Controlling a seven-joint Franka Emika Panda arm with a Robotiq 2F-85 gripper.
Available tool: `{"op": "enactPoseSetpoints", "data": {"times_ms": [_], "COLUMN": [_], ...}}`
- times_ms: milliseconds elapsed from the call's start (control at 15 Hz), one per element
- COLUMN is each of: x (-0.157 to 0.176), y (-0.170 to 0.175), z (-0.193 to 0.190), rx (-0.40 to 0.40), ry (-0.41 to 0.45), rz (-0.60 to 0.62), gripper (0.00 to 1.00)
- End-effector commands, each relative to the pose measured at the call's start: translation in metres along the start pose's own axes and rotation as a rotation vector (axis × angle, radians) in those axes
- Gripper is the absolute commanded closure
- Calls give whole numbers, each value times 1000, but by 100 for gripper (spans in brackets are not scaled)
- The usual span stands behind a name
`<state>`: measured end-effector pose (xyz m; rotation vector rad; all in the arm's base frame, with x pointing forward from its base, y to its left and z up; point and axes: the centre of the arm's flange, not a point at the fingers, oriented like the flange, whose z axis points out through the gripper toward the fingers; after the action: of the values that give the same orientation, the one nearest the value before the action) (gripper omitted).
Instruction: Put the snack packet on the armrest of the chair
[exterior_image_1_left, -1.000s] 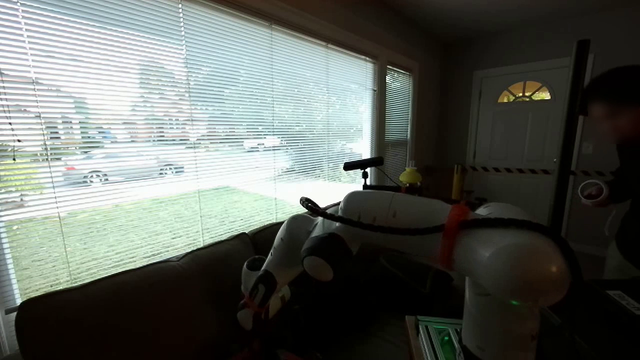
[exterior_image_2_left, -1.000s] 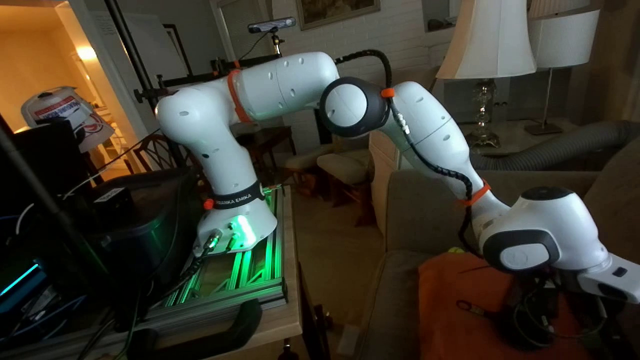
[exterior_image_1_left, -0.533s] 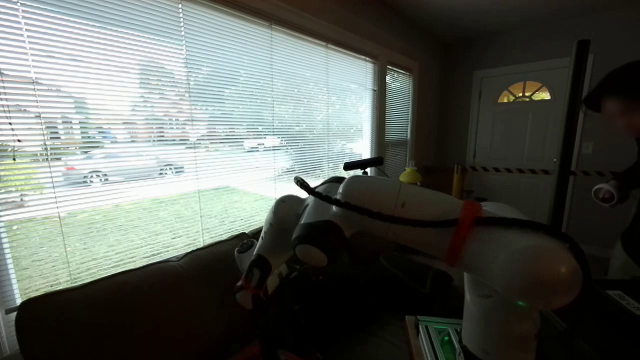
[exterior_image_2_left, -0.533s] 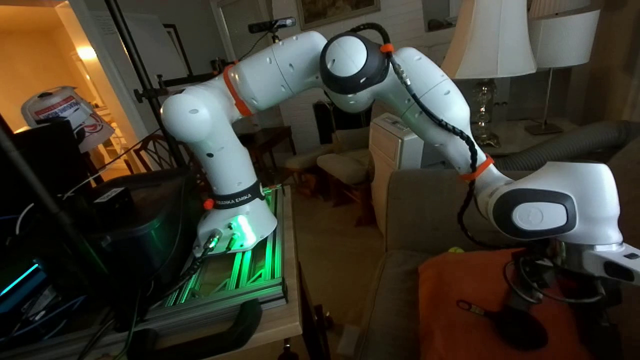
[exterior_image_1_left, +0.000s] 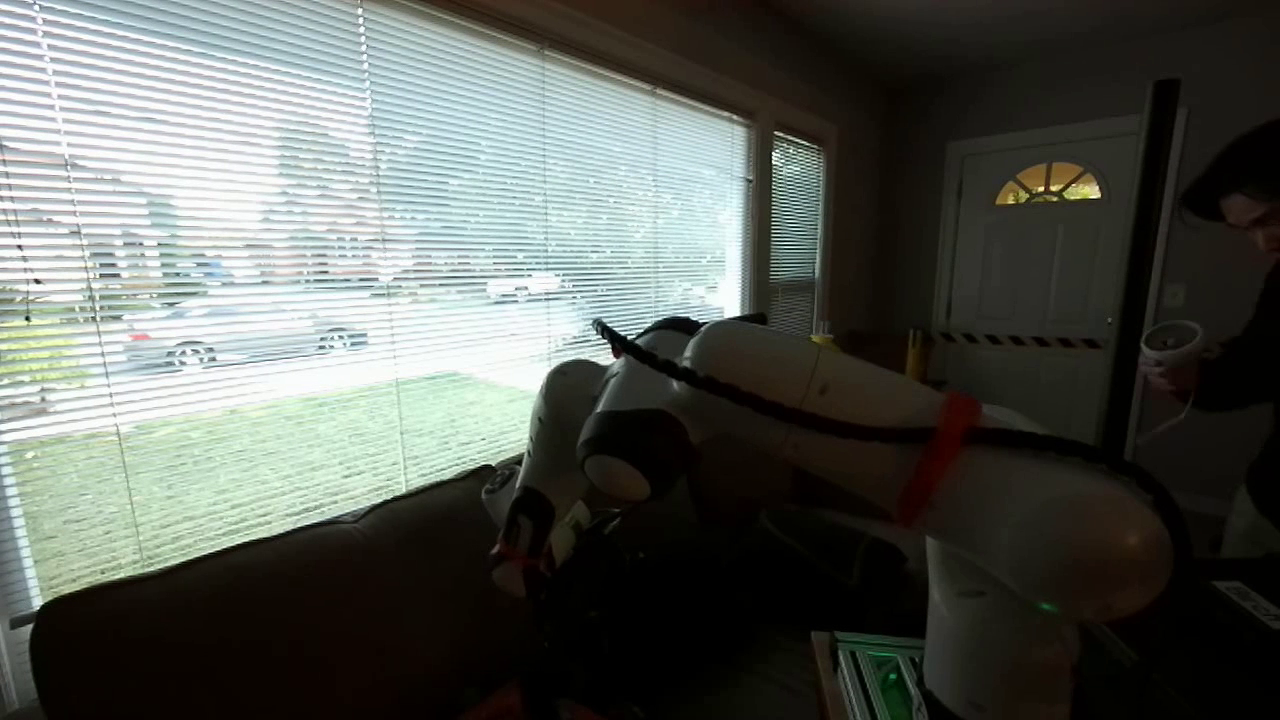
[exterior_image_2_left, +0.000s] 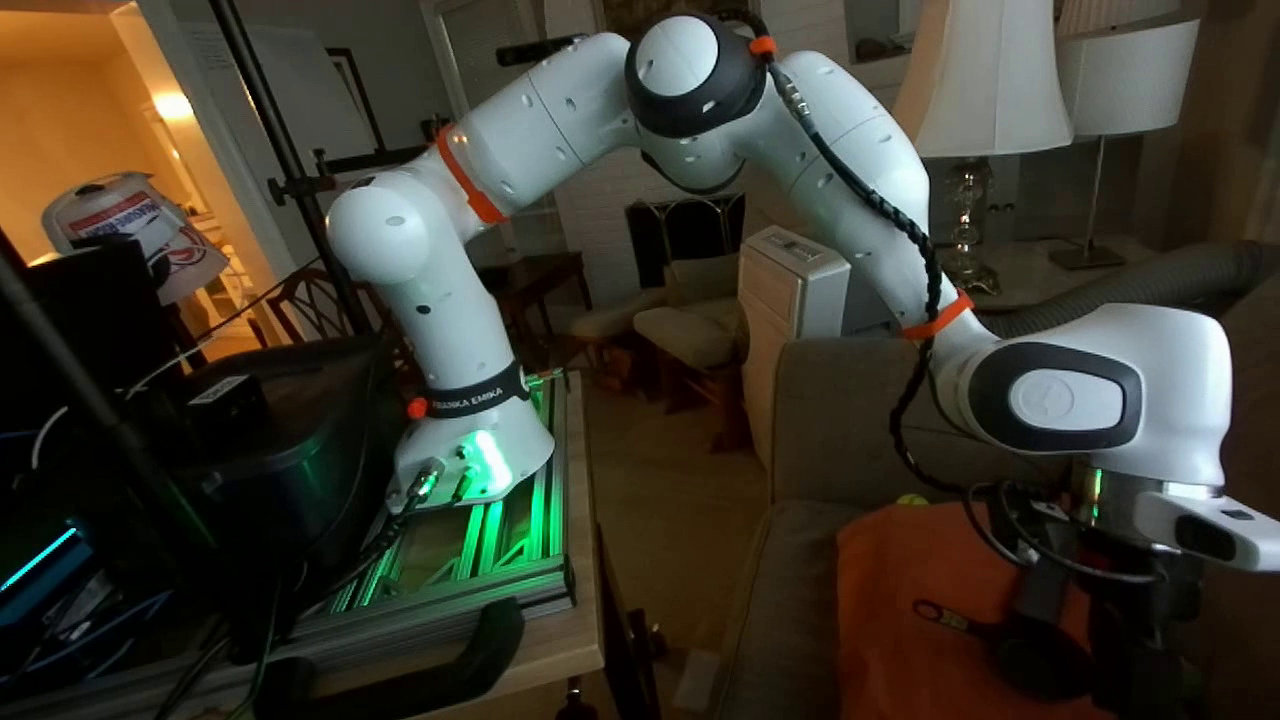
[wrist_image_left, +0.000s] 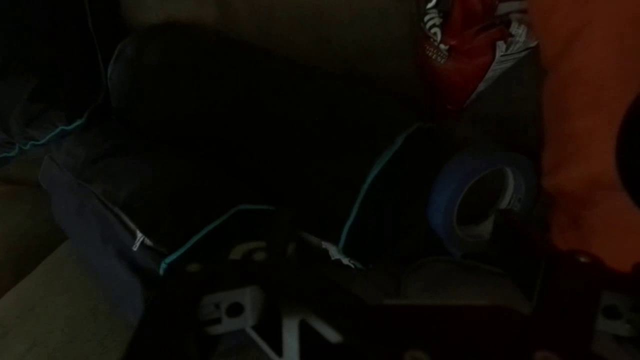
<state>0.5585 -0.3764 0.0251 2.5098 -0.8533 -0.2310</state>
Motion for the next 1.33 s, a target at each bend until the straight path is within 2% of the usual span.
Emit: {"op": "enactPoseSetpoints", "data": {"times_ms": [0, 133, 267, 667, 933, 1000, 1133, 1267], "x": [1, -6, -23, -88, -102, -100, -95, -95], "y": [-1, 1, 12, 58, 46, 40, 26, 15], "z": [-1, 0, 14, 88, 124, 127, 130, 134], "rx": [2, 4, -17, -59, 23, 66, 181, 253], "ry": [2, 8, -24, -193, -161, -156, -206, -224], "rz": [0, -7, -29, -21, 8, 9, 48, 72], "gripper": [0, 0, 0, 0, 0, 0, 0, 0]}}
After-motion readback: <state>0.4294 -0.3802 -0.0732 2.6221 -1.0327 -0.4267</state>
